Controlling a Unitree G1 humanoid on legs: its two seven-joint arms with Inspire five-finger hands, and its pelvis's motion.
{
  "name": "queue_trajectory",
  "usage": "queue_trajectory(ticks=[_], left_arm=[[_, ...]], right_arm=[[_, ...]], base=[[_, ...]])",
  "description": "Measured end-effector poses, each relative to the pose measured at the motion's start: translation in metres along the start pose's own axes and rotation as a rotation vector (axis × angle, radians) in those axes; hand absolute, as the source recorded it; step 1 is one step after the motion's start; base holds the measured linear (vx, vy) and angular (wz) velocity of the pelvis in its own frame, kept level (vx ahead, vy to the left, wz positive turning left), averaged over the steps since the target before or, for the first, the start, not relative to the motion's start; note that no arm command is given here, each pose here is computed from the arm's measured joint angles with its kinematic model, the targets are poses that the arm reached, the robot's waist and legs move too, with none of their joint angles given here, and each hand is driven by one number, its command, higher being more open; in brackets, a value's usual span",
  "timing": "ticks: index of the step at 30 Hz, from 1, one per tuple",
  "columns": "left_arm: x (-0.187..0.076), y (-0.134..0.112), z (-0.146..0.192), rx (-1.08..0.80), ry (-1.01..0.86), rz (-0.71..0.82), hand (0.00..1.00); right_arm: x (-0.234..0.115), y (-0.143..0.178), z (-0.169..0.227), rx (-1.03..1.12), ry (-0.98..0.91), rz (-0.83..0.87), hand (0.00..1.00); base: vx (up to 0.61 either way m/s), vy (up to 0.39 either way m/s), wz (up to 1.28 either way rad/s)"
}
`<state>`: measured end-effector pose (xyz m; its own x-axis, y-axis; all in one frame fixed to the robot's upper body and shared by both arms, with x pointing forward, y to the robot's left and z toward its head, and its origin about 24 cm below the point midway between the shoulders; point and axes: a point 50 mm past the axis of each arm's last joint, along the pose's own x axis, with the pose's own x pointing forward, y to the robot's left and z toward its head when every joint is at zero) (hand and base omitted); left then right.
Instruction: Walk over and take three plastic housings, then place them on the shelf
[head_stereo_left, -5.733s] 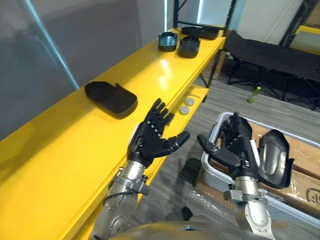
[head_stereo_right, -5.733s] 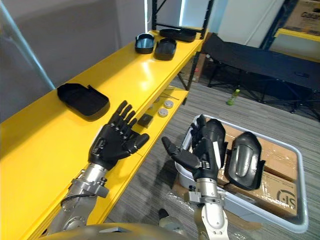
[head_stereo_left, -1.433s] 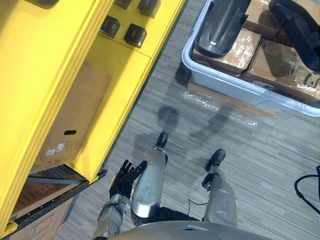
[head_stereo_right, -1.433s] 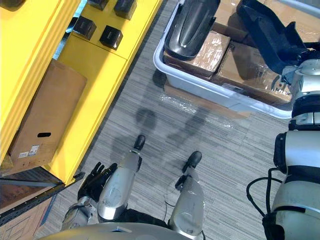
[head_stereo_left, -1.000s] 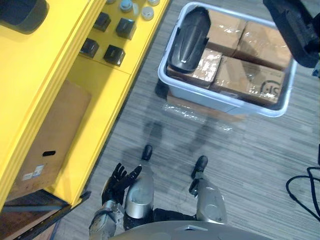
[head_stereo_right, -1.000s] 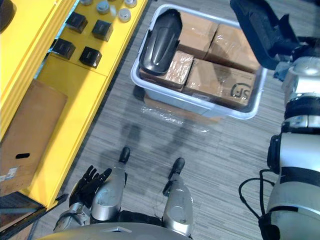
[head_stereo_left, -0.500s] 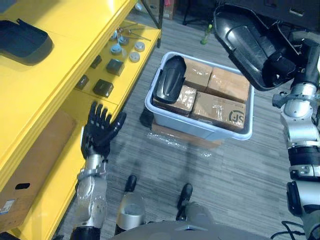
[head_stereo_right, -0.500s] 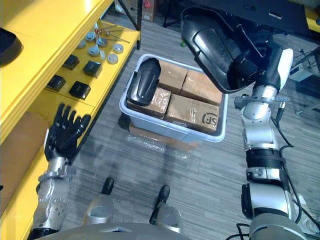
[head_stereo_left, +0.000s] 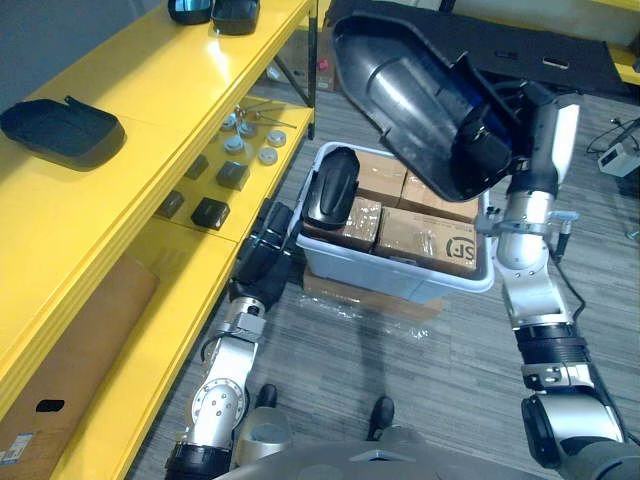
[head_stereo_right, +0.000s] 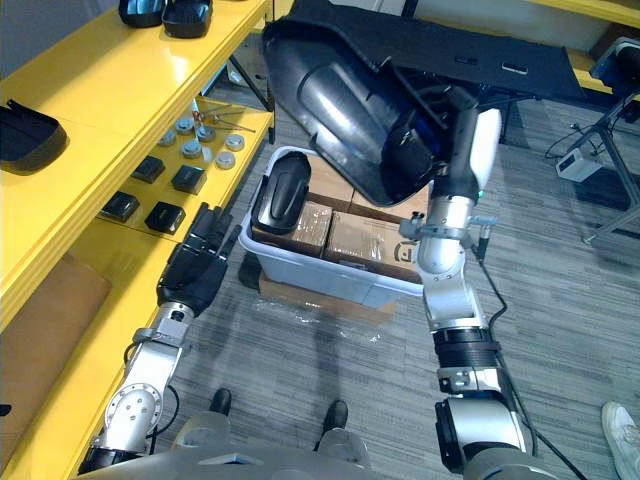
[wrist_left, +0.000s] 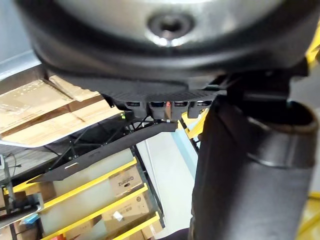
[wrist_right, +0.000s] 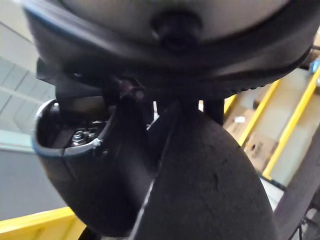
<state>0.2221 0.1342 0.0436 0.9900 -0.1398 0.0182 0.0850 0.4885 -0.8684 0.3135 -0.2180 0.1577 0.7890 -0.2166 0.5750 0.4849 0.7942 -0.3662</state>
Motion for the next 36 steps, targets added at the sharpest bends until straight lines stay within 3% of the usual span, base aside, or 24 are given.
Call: queue_trajectory(ticks=[10,17,28,36], left_arm=[[0.006,-0.020,-0.009,-0.079,0.038,-0.205,1.00],[0.012,-0.032,-0.016,-0.055,0.070,-0.265,1.00],[0.010,-0.030,-0.037,0.255,0.138,-0.102,1.00],[0.011,-0.025,-0.031,0.260,0.089,-0.001,1.00]], right_arm=[[-0.040,0.051,-0.001,0.100,0.066,0.213,0.00],[-0.061,0.074,0.002,0.153,0.091,0.311,0.00],[-0.080,0.101,0.020,0.225,0.035,0.457,0.00],[-0.085,0.107,0.024,0.280,0.051,0.468,0.00]], base=[[0.00,0.003,0.03],[0.00,0.000,0.00],[0.00,0.000,0.00],[0.00,0.000,0.00]])
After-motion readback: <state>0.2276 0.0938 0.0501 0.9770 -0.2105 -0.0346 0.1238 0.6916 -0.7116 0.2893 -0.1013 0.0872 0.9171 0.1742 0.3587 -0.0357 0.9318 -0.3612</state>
